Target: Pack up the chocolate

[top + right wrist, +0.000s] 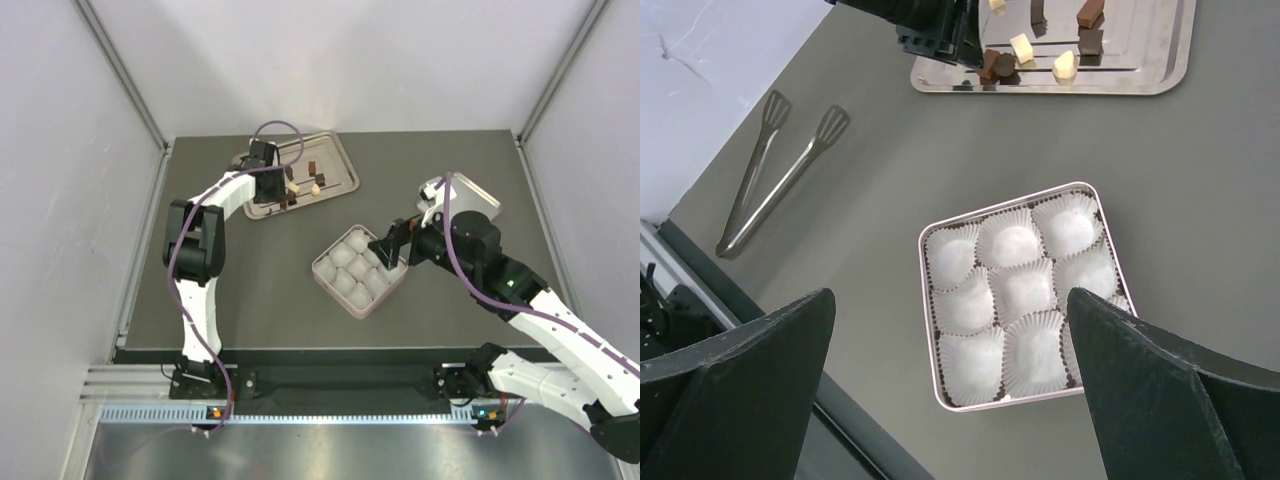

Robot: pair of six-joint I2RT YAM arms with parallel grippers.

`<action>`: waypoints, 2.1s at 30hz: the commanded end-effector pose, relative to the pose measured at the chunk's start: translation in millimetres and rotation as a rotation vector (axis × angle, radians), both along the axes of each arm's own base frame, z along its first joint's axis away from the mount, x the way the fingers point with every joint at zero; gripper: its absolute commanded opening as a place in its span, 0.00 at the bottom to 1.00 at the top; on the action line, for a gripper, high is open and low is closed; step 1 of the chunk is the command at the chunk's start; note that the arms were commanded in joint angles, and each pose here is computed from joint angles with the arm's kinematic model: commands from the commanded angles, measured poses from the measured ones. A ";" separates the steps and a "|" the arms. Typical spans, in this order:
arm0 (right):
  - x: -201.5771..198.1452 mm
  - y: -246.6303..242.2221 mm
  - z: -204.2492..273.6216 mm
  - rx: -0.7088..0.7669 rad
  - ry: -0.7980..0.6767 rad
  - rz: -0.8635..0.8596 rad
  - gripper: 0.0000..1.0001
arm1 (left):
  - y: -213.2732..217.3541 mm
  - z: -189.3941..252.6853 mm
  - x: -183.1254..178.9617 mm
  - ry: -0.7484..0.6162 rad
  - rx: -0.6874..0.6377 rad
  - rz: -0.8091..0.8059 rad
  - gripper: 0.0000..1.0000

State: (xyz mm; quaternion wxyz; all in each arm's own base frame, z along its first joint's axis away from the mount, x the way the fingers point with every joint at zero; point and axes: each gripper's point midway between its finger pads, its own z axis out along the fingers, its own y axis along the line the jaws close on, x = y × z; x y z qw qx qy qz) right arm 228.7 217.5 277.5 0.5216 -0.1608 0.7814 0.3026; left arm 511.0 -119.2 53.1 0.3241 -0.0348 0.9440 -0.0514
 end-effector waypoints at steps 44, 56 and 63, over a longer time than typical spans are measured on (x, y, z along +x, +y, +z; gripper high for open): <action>-19.4 -22.6 15.4 0.067 -0.036 -0.034 1.00 | 122.2 -1.1 -203.4 0.285 0.139 0.350 0.64; -15.2 -33.1 14.0 0.032 -0.044 -0.085 1.00 | 122.5 -0.3 -152.2 0.246 0.150 0.300 0.16; -11.7 -29.8 8.8 0.016 -0.027 -0.083 1.00 | 134.8 2.7 -118.8 0.231 0.192 0.270 0.05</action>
